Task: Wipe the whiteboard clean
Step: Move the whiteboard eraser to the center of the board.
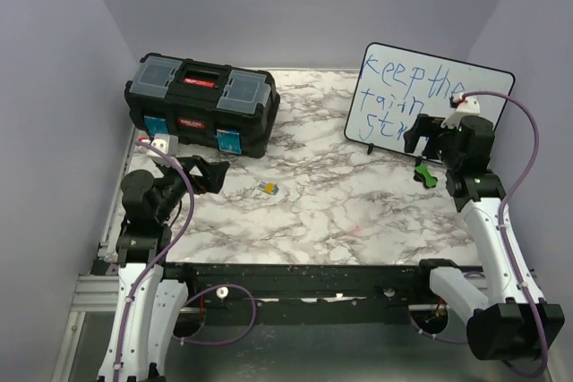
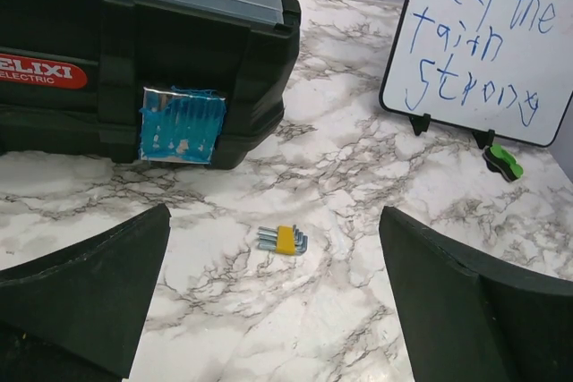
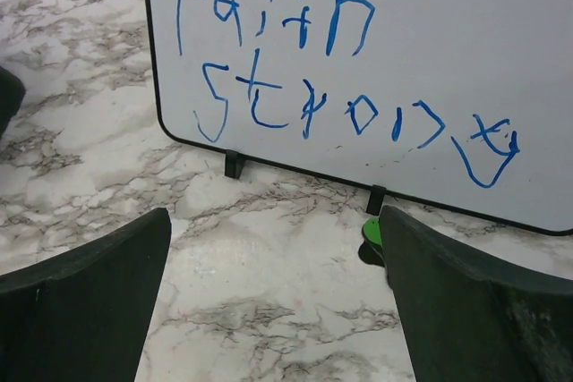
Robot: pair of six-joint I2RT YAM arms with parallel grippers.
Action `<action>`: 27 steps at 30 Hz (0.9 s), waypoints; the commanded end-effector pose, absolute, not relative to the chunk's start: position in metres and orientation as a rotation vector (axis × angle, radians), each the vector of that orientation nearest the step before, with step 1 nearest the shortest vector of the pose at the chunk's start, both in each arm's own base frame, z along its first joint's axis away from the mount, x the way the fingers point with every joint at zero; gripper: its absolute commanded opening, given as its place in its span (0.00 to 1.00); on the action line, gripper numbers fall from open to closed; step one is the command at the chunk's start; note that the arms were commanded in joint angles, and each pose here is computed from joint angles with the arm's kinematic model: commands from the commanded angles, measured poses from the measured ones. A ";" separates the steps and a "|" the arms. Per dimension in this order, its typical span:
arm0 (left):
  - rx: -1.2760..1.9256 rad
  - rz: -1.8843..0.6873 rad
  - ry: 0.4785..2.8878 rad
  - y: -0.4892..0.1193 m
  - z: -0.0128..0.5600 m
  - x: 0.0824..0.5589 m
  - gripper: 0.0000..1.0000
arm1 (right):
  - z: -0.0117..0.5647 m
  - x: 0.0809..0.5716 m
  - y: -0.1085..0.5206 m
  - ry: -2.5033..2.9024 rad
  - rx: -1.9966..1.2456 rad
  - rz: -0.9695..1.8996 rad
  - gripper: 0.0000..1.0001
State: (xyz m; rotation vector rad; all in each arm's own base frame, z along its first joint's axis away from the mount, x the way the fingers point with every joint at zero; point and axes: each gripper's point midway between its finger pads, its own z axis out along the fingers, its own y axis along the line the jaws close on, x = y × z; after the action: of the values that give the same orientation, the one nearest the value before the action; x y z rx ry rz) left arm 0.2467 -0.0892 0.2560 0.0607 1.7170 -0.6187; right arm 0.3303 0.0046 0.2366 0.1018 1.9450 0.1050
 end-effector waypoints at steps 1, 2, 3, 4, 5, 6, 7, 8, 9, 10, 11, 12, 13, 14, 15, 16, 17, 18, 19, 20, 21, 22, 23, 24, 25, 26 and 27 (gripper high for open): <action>0.078 -0.649 1.720 -0.094 0.256 0.245 0.99 | 0.228 0.332 -0.003 1.971 0.092 0.055 1.00; 0.078 -0.652 1.724 -0.095 0.256 0.246 0.99 | 0.228 0.332 -0.005 1.974 0.078 0.035 1.00; 0.081 -0.656 1.724 -0.096 0.256 0.246 0.99 | 0.227 0.332 -0.006 1.979 0.053 0.018 1.00; 0.082 -0.660 1.724 -0.096 0.256 0.246 0.99 | 0.226 0.331 -0.006 1.981 0.011 0.001 1.00; 0.084 -0.662 1.723 -0.096 0.256 0.246 0.99 | 0.223 0.328 -0.003 1.991 -0.061 0.000 1.00; 0.085 -0.663 1.723 -0.097 0.256 0.245 0.99 | 0.219 0.325 0.001 2.001 -0.146 -0.004 1.00; 0.084 -0.661 1.722 -0.096 0.256 0.245 0.99 | 0.213 0.320 0.010 2.011 -0.234 0.031 1.00; 0.082 -0.657 1.722 -0.096 0.256 0.245 0.99 | 0.206 0.314 0.016 2.023 -0.340 0.041 1.00; 0.082 -0.655 1.722 -0.096 0.256 0.245 0.99 | 0.198 0.309 0.023 2.032 -0.440 0.068 1.00; 0.082 -0.652 1.721 -0.095 0.256 0.245 0.99 | 0.190 0.303 0.027 2.053 -0.500 0.088 1.00; 0.082 -0.651 1.721 -0.095 0.256 0.244 0.99 | 0.184 0.302 0.029 2.075 -0.516 0.099 1.00; 0.082 -0.649 1.716 -0.095 0.257 0.244 0.99 | 0.177 0.300 0.026 2.111 -0.503 0.095 1.00; 0.084 -0.648 1.715 -0.095 0.257 0.244 0.99 | 0.171 0.300 0.024 2.151 -0.497 0.094 1.00; 0.083 -0.647 1.715 -0.095 0.257 0.244 0.99 | 0.166 0.300 0.020 2.195 -0.483 0.079 1.00; 0.082 -0.645 1.717 -0.094 0.257 0.244 0.99 | 0.157 0.299 0.016 2.250 -0.478 0.070 1.00; 0.082 -0.645 1.716 -0.094 0.257 0.244 0.99 | 0.149 0.297 0.013 2.303 -0.480 0.063 1.00; 0.082 -0.645 1.716 -0.094 0.257 0.244 0.99 | 0.144 0.296 0.011 2.332 -0.484 0.057 1.00; 0.082 -0.646 1.715 -0.094 0.257 0.244 0.99 | 0.140 0.297 0.007 2.349 -0.465 0.040 1.00; 0.085 -0.648 1.713 -0.095 0.258 0.243 0.99 | 0.136 0.297 0.005 2.358 -0.453 0.034 1.00; 0.089 -0.651 1.710 -0.096 0.259 0.242 0.99 | 0.133 0.297 0.003 2.370 -0.446 0.028 1.00; 0.093 -0.652 1.708 -0.097 0.259 0.242 0.99 | 0.131 0.298 0.000 2.381 -0.433 0.020 1.00; 0.098 -0.656 1.708 -0.098 0.259 0.241 0.99 | 0.127 0.299 -0.002 2.394 -0.420 0.018 1.00; 0.102 -0.657 1.706 -0.099 0.259 0.240 0.99 | 0.124 0.300 -0.005 2.407 -0.407 0.013 1.00; 0.108 -0.658 1.701 -0.100 0.261 0.239 0.99 | 0.120 0.301 -0.008 2.422 -0.394 0.007 1.00; 0.112 -0.660 1.698 -0.101 0.261 0.238 0.99 | 0.115 0.304 -0.012 2.437 -0.378 -0.004 1.00; 0.117 -0.660 1.690 -0.101 0.263 0.236 0.99 | 0.112 0.306 -0.015 2.451 -0.364 -0.010 0.99; 0.119 -0.660 1.685 -0.101 0.263 0.235 0.99 | 0.107 0.308 -0.016 2.466 -0.355 -0.007 0.98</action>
State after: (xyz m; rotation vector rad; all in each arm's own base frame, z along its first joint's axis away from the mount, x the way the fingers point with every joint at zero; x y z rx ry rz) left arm 0.2424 -0.0964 0.2579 0.0881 1.7112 -0.6450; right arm 0.3023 -0.0010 0.1169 -0.4014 2.4065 0.0460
